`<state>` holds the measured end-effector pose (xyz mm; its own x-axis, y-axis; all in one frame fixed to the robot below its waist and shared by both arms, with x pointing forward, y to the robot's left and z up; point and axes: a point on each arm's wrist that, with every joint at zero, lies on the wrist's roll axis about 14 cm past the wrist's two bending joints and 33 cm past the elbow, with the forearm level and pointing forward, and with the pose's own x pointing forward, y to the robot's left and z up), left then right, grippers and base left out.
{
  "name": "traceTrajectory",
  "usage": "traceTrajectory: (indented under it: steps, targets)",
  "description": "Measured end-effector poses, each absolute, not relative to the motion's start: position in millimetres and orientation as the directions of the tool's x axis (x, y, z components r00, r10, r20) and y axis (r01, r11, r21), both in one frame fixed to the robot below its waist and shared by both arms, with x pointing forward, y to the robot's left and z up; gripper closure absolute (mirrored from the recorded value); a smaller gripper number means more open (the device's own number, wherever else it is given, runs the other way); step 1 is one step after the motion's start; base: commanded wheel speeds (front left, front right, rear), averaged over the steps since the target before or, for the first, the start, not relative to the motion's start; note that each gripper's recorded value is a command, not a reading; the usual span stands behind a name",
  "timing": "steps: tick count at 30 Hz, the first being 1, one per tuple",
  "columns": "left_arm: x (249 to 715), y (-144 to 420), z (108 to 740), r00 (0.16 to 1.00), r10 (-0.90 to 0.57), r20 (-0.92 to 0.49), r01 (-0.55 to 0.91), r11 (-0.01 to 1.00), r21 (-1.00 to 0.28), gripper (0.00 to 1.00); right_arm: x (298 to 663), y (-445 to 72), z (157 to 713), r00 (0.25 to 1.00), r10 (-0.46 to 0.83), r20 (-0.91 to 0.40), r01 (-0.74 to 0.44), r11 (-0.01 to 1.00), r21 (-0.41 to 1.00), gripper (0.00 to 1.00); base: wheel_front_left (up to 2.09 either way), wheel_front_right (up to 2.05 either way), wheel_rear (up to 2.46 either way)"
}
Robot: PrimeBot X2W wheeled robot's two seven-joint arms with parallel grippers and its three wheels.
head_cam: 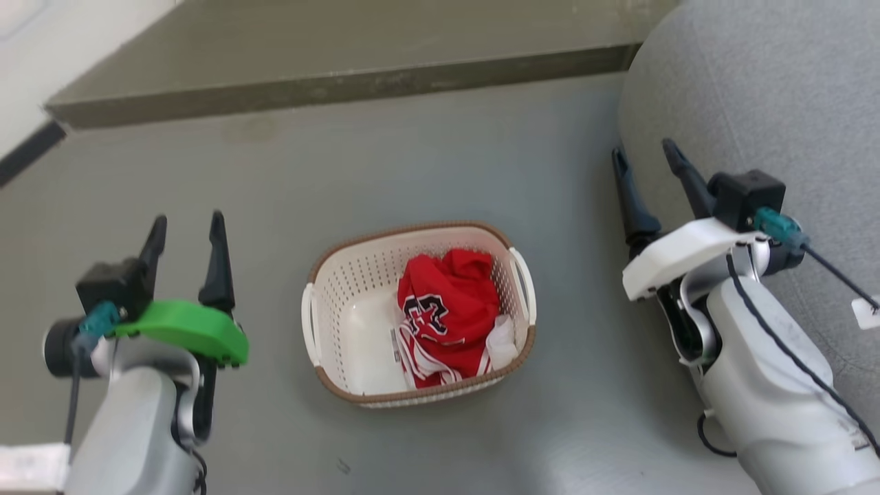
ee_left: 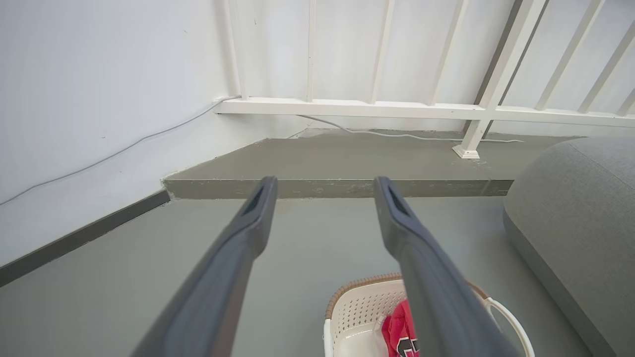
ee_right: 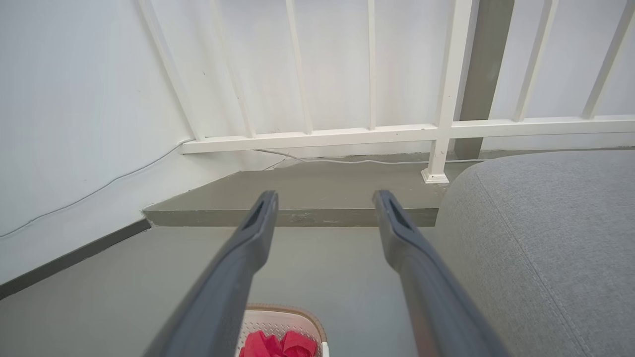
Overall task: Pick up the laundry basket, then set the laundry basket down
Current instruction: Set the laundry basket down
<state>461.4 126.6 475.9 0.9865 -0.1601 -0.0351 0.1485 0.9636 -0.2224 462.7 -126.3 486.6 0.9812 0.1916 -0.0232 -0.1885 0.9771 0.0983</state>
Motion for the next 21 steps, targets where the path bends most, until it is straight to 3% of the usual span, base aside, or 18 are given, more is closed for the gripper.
traceTrajectory:
  steps: [11,21]
  targets:
    - [432,119,496,0.985,-0.171,0.022,0.172,0.962,-0.211,0.0,439,-127,508,0.982,0.185,0.039,-0.188,0.978,0.09,0.0,0.0,0.0,0.0]
    - [405,115,502,0.984,-0.173,0.041,0.178,0.96,-0.218,0.0,410,-126,495,0.984,0.176,0.008,-0.176,0.978,0.111,0.0,0.0,0.0,0.0]
